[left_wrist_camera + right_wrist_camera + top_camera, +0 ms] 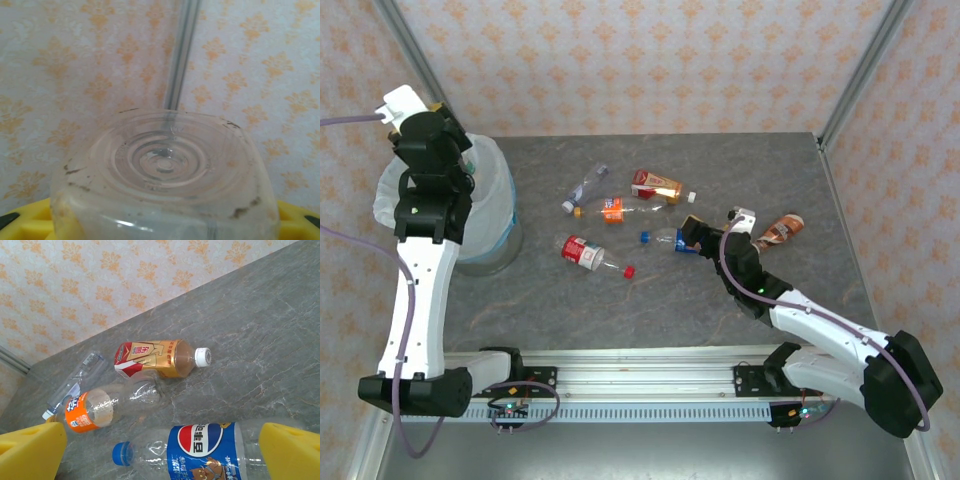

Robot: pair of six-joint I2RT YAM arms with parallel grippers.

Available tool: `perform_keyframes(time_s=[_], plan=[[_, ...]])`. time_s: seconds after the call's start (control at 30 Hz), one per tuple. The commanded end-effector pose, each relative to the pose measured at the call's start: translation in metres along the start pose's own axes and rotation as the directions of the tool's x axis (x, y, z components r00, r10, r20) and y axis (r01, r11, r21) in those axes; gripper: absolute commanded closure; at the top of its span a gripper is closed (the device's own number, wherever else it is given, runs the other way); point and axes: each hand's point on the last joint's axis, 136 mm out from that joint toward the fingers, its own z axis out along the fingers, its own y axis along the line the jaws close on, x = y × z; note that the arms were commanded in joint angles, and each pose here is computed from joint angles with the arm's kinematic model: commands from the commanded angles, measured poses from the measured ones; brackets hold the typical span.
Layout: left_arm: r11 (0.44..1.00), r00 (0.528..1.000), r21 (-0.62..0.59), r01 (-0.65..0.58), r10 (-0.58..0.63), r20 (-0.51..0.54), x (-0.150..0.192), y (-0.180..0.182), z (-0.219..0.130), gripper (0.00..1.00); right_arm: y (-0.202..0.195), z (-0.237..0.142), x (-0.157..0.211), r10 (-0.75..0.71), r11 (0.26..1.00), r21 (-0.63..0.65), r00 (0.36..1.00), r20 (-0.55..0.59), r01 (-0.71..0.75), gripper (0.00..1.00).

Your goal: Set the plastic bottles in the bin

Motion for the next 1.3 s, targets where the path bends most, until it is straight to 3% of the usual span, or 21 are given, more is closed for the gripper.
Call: perform_keyframes(time_s=[0.0, 0.53, 0.9, 1.13, 1.27], plan=[[0.999, 0.999, -0.024, 0.046, -0.046, -0.02, 0.011, 0.008, 0.007, 0.44, 0.006, 0.002, -0.005, -0.016, 1.0, -0.009, 1.0, -0.007, 0.016, 0.01], [0.98, 0.962, -0.078, 0.18, -0.192, -0.194, 0.09, 0.027, 0.033, 0.44, 0.011, 0.007, 0.002, -0.047, 0.999, -0.021, 0.998, -0.053, 0.046, 0.01], [0.971, 0.936, -0.169, 0.17, -0.213, -0.281, 0.143, 0.04, 0.047, 0.42, 0.014, 0.01, 0.011, -0.063, 0.998, -0.034, 0.993, -0.099, 0.06, 0.01], [0.956, 0.92, -0.25, 0.156, -0.233, -0.315, 0.164, 0.056, 0.046, 0.34, 0.014, 0.012, 0.017, -0.059, 0.998, -0.036, 0.991, -0.12, 0.055, 0.01], [0.942, 0.914, -0.297, 0.156, -0.252, -0.319, 0.166, 0.063, 0.043, 0.15, 0.016, 0.014, 0.02, -0.054, 0.998, -0.044, 0.99, -0.129, 0.048, 0.01]])
